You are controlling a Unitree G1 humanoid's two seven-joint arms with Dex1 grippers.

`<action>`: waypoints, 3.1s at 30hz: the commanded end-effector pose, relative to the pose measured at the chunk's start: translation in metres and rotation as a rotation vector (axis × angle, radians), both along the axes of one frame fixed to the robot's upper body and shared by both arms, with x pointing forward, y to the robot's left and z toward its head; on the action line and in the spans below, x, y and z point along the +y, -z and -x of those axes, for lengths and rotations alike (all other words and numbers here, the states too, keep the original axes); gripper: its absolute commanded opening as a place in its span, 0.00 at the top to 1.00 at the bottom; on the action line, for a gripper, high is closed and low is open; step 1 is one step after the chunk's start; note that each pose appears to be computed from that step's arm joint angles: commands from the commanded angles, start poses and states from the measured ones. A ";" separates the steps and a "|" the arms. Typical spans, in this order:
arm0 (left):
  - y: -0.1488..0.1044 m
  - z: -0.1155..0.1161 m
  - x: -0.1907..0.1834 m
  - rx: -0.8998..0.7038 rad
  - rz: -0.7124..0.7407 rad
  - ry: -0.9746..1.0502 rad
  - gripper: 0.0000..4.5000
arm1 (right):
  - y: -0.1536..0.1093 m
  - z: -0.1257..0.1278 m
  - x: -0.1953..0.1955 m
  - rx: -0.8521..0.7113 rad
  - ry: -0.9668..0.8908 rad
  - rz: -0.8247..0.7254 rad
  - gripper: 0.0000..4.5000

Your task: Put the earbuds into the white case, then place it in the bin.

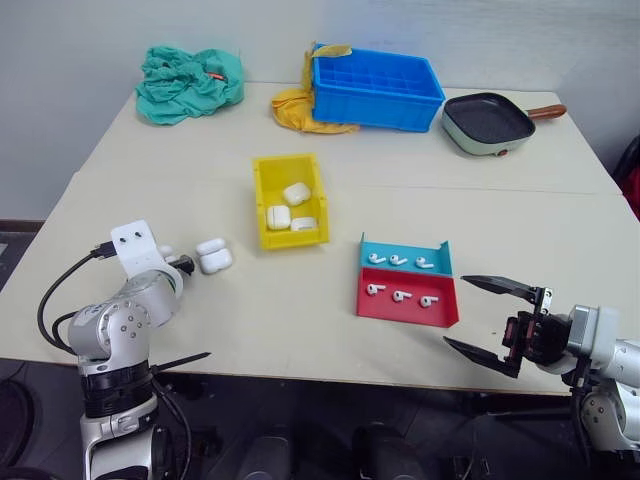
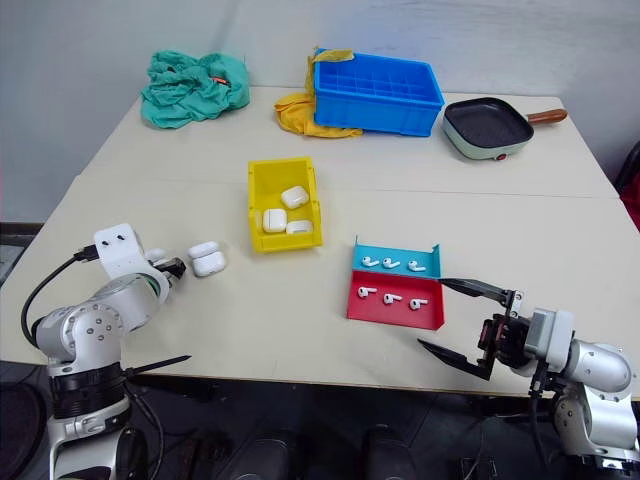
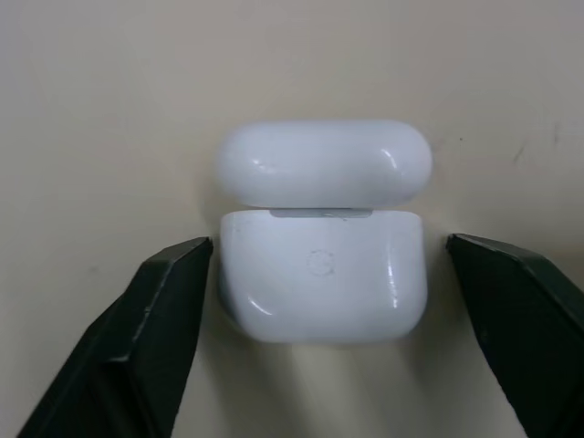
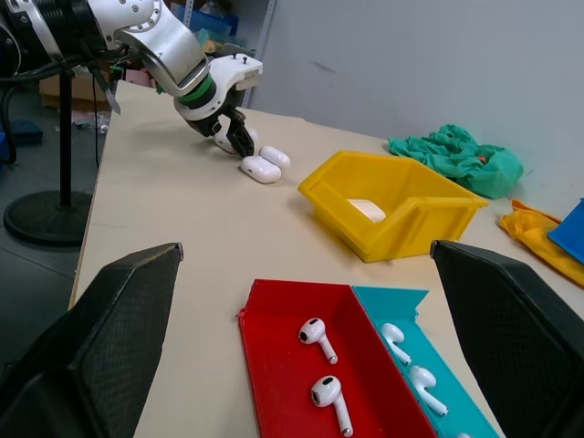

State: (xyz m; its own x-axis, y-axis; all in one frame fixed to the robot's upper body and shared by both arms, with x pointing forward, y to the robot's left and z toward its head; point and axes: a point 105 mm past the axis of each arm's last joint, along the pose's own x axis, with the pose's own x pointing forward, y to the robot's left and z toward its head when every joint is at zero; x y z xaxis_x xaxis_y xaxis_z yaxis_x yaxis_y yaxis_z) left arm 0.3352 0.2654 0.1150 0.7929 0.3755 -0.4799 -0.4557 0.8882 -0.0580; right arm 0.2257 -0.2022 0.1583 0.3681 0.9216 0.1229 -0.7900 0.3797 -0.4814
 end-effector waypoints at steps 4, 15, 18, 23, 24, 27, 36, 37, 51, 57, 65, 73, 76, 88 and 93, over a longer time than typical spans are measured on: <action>0.000 0.011 0.012 0.011 -0.038 -0.032 0.38 | -0.009 0.002 0.001 -0.049 0.004 0.007 0.00; -0.119 0.057 -0.032 -0.758 -0.026 0.807 0.38 | -0.029 0.010 -0.007 0.042 0.061 0.061 0.00; -0.135 0.071 -0.067 -0.895 -0.063 1.105 0.38 | -0.031 0.016 -0.017 0.135 0.094 0.125 0.00; -0.142 0.090 -0.142 -1.067 0.143 1.553 0.38 | -0.016 0.017 -0.062 0.263 0.371 0.309 0.00; -0.143 0.094 -0.151 -1.098 0.201 1.613 0.38 | -0.011 0.020 -0.069 0.286 0.404 0.338 0.00; -0.131 0.100 -0.175 -1.156 0.240 1.753 0.38 | 0.007 0.037 -0.093 0.371 0.509 0.418 0.00; -0.084 0.094 -0.211 -1.175 0.367 1.882 0.38 | 0.039 0.067 -0.119 0.568 0.587 0.434 0.00; -0.077 0.095 -0.211 -1.170 0.369 1.893 0.38 | 0.031 0.062 -0.111 0.558 0.562 0.427 0.00; -0.057 0.097 -0.207 -1.202 0.358 1.887 0.38 | -0.038 -0.005 -0.003 0.535 0.318 0.664 0.00; -0.055 0.096 -0.210 -1.215 0.344 1.876 0.38 | -0.030 -0.031 0.007 0.495 0.293 0.744 0.28; -0.049 0.095 -0.210 -1.196 0.327 1.861 0.38 | -0.013 -0.055 0.025 0.470 0.253 0.817 0.42; -0.044 0.100 -0.208 -1.157 0.355 1.882 0.38 | -0.001 -0.065 0.024 0.467 0.250 0.897 0.42; -0.042 0.102 -0.208 -1.154 0.345 1.879 0.38 | 0.003 -0.068 0.024 0.467 0.245 0.917 0.42; -0.042 0.095 -0.201 -1.158 0.283 1.828 0.38 | 0.016 -0.076 0.025 0.477 0.221 0.972 0.42; -0.043 0.093 -0.199 -1.160 0.274 1.823 0.38 | 0.018 -0.077 0.025 0.477 0.214 0.990 0.42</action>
State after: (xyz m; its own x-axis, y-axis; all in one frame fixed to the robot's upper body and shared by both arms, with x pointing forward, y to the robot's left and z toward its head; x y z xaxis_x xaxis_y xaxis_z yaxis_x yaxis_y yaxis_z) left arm 0.2428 0.0647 0.1507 0.0053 -0.8974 0.4412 0.9780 0.0966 0.1848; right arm 0.3006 -0.1797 0.1340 0.3359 0.4496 -0.8277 -0.9418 0.1731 -0.2883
